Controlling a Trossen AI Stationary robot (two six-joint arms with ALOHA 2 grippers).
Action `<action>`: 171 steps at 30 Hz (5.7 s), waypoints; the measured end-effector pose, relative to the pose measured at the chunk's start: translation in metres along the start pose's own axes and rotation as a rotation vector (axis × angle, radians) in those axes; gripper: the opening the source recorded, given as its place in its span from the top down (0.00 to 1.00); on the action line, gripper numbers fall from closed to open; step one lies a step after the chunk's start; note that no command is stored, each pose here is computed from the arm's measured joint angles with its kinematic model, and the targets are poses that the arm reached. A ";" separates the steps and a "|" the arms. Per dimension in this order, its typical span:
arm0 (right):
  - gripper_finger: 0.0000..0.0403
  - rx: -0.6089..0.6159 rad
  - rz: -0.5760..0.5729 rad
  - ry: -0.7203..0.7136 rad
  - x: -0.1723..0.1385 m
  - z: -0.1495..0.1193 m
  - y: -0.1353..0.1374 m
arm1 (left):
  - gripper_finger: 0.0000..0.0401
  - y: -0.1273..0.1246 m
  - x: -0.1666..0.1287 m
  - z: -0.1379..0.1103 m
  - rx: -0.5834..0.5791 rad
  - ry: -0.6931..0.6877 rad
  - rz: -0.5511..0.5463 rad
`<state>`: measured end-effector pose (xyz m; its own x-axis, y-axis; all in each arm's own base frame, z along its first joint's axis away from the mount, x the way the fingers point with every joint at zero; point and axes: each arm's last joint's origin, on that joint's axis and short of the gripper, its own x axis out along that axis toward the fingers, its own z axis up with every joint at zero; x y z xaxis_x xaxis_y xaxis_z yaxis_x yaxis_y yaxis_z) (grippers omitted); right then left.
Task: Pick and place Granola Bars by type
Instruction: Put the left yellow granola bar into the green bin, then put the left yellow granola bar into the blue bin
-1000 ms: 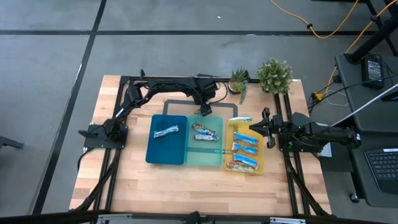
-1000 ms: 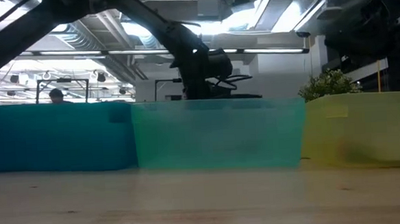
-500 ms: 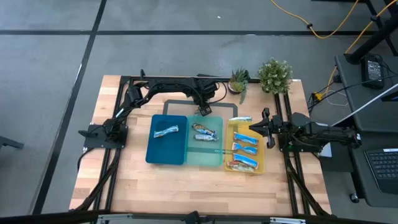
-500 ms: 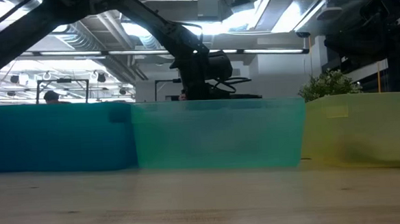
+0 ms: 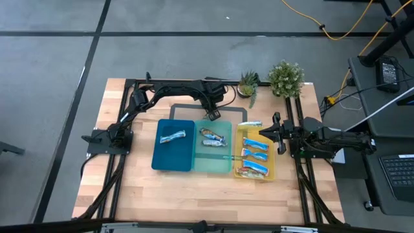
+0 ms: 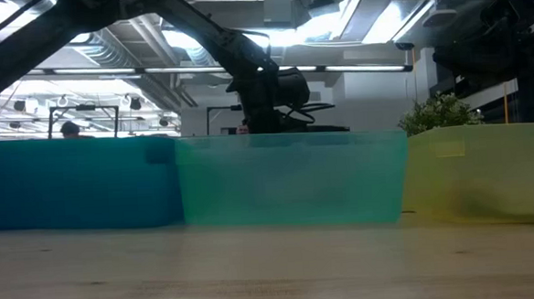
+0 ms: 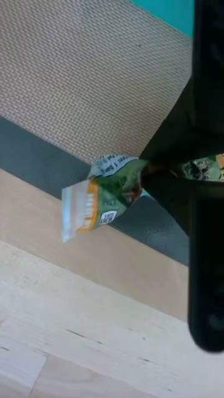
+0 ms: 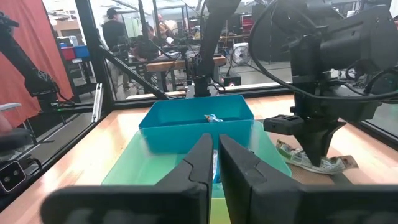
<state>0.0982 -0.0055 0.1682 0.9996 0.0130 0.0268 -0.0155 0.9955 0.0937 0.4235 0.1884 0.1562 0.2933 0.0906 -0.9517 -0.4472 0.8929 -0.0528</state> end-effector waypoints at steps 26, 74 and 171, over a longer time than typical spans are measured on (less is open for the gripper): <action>0.93 0.000 0.000 0.000 0.000 0.000 0.000 | 0.97 0.002 -0.067 0.042 0.047 -0.168 -0.006; 0.93 0.000 0.000 0.000 0.000 0.000 0.000 | 0.97 -0.093 -0.279 -0.034 0.742 -0.482 -0.261; 0.93 0.000 0.000 0.000 0.000 0.000 0.000 | 0.70 -0.218 -0.053 -0.058 0.394 0.170 0.059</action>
<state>0.0982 -0.0055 0.1681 0.9996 0.0134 0.0267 -0.0158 0.9955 0.0935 0.4563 -0.0365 0.2003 0.1184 0.1024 -0.9877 -0.0927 0.9915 0.0917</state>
